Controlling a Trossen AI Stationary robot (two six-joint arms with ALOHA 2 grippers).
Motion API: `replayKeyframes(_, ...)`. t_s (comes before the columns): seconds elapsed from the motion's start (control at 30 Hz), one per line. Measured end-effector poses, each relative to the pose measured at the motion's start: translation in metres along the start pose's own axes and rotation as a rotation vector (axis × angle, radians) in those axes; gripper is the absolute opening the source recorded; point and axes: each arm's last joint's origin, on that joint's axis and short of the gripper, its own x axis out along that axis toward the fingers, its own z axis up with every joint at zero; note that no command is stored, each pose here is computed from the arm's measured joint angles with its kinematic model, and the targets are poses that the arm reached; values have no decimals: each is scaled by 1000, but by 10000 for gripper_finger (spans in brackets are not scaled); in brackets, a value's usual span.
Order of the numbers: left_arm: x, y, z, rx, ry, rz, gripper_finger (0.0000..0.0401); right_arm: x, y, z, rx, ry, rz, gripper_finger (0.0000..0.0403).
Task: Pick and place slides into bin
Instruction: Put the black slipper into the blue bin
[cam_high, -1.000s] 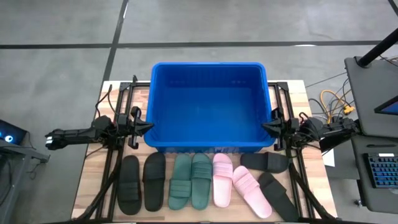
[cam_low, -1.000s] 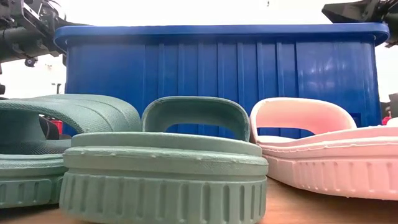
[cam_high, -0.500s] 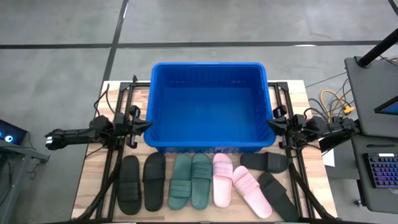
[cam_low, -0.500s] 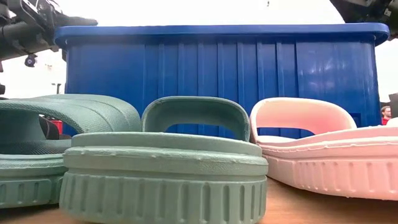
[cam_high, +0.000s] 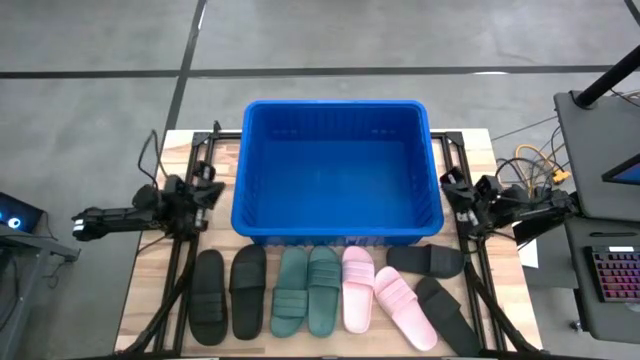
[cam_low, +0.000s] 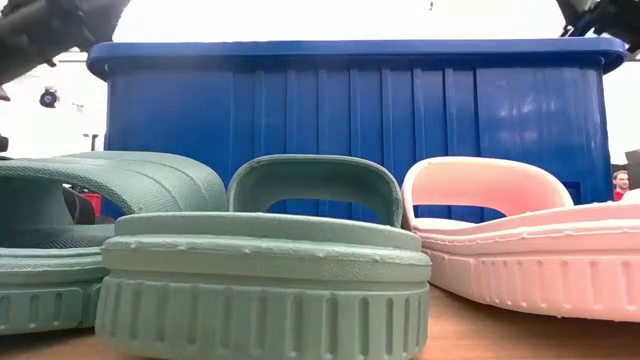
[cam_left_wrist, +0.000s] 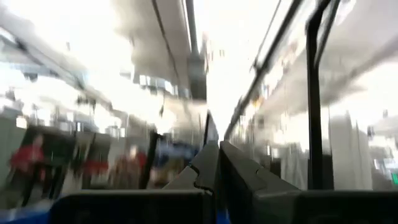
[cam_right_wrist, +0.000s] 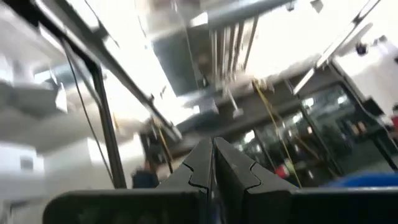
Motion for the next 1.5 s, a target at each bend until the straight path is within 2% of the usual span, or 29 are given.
replayKeyframes(0.13,4,-1,12,-4,-69,1,0,3,4,15,29,-97,13,9)
replayKeyframes(0.27,11,-3,25,-10,-144,13,0,12,10,32,-1,-116,16,9)
replayKeyframes(0.4,19,-3,24,-6,-129,31,0,30,18,45,-77,-39,-5,14)
replayKeyframes(0.5,25,-3,25,-5,-112,52,7,46,26,58,-105,45,-20,36)
replayKeyframes(0.67,33,-4,36,-7,-142,74,65,65,35,75,-80,242,-65,99)
replayKeyframes(0.8,35,-3,36,-47,-138,96,127,74,41,87,15,387,-110,148)
replayKeyframes(0.93,36,-3,34,-120,-128,89,161,82,47,96,116,494,-95,170)
replayKeyframes(1.07,38,-3,30,-171,-110,92,168,92,53,103,194,528,-72,172)
replayKeyframes(1.27,40,-3,33,-308,-164,72,169,103,57,104,192,595,-102,163)
replayKeyframes(1.5,43,-3,28,-327,-129,65,169,108,58,100,221,706,-144,156)
